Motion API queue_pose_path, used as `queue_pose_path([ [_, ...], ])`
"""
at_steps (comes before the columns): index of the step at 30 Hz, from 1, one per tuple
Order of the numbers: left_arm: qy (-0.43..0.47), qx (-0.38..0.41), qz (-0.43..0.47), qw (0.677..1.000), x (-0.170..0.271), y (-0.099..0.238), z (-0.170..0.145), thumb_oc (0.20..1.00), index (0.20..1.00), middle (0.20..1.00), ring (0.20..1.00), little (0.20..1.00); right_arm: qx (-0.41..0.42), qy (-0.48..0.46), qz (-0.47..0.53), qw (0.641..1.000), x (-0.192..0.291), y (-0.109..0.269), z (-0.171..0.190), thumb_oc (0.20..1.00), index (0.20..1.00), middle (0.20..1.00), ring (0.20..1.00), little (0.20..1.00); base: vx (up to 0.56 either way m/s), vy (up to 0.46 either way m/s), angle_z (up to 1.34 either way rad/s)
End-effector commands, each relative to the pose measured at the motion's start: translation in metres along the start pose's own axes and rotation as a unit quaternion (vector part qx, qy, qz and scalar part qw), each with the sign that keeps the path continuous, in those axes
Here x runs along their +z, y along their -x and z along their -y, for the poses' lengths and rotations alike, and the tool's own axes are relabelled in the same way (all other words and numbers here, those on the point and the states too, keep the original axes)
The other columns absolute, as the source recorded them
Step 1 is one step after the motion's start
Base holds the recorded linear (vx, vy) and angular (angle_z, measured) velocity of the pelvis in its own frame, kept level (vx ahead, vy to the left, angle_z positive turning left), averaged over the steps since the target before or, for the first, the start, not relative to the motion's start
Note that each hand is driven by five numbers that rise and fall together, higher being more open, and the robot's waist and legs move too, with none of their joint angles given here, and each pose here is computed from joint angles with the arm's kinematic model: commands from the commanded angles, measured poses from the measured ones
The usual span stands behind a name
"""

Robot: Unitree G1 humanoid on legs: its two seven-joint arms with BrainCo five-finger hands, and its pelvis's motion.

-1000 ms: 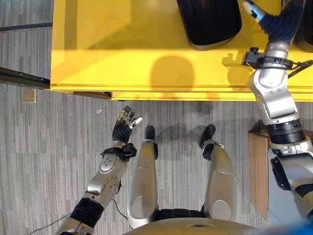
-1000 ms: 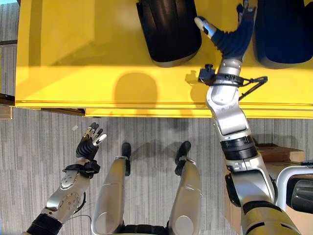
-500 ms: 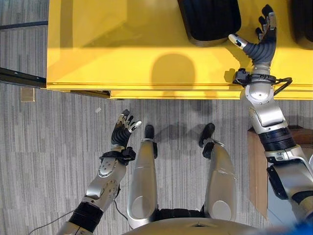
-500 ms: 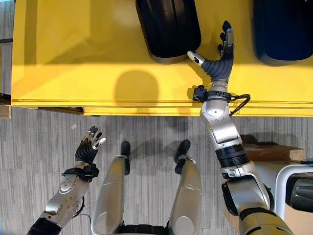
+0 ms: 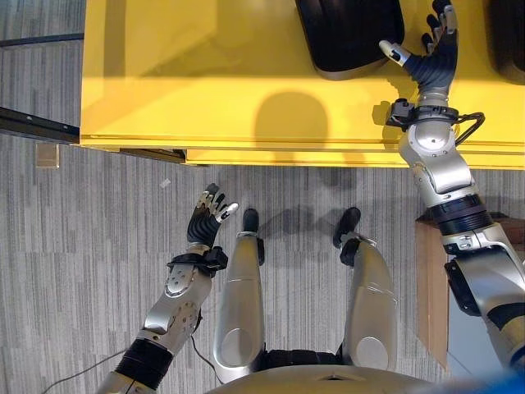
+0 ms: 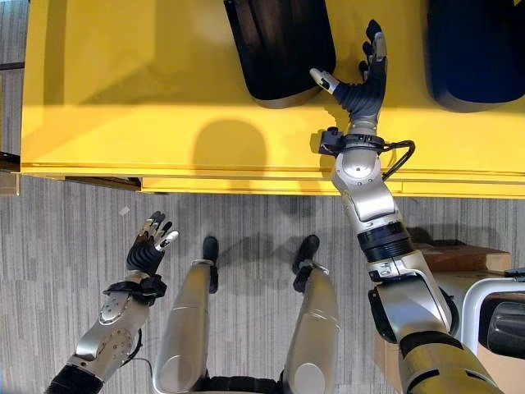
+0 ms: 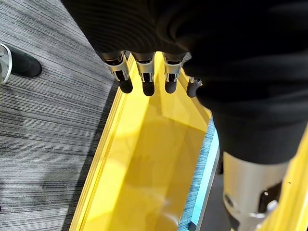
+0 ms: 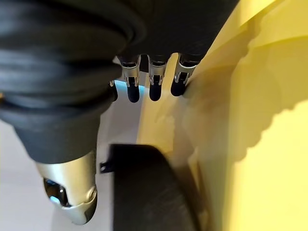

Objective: Move parts from the plastic box to the shelf.

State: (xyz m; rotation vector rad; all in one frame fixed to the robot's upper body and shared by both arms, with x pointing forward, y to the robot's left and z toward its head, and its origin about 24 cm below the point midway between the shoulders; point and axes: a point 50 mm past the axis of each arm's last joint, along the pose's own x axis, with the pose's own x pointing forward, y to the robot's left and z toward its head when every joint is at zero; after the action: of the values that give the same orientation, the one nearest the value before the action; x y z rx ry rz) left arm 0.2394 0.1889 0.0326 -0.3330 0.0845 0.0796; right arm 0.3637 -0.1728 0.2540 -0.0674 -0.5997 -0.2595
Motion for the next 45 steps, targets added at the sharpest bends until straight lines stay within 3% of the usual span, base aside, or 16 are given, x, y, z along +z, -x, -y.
queue_pose_path([
  [1,0.004,-0.016,0.032,0.999,0.014,0.013,0.000,1.000,1.000,1.000,1.000,1.000,0.036,-0.022,0.036,0.998,0.018,-0.003,-0.009,1.000,1.000,1.000,1.000,1.000,0.00,0.000,0.00],
  [14,0.004,-0.007,0.033,0.999,0.014,0.012,0.000,1.000,1.000,1.000,1.000,1.000,0.067,-0.045,0.006,0.997,-0.001,0.024,-0.012,1.000,1.000,1.000,1.000,1.000,0.00,0.000,0.00],
  [45,-0.008,-0.003,0.040,0.999,0.017,0.012,-0.003,1.000,1.000,1.000,1.000,1.000,0.166,-0.058,-0.015,0.984,-0.008,0.051,-0.039,1.000,1.000,1.000,1.000,1.000,0.00,0.000,0.00],
])
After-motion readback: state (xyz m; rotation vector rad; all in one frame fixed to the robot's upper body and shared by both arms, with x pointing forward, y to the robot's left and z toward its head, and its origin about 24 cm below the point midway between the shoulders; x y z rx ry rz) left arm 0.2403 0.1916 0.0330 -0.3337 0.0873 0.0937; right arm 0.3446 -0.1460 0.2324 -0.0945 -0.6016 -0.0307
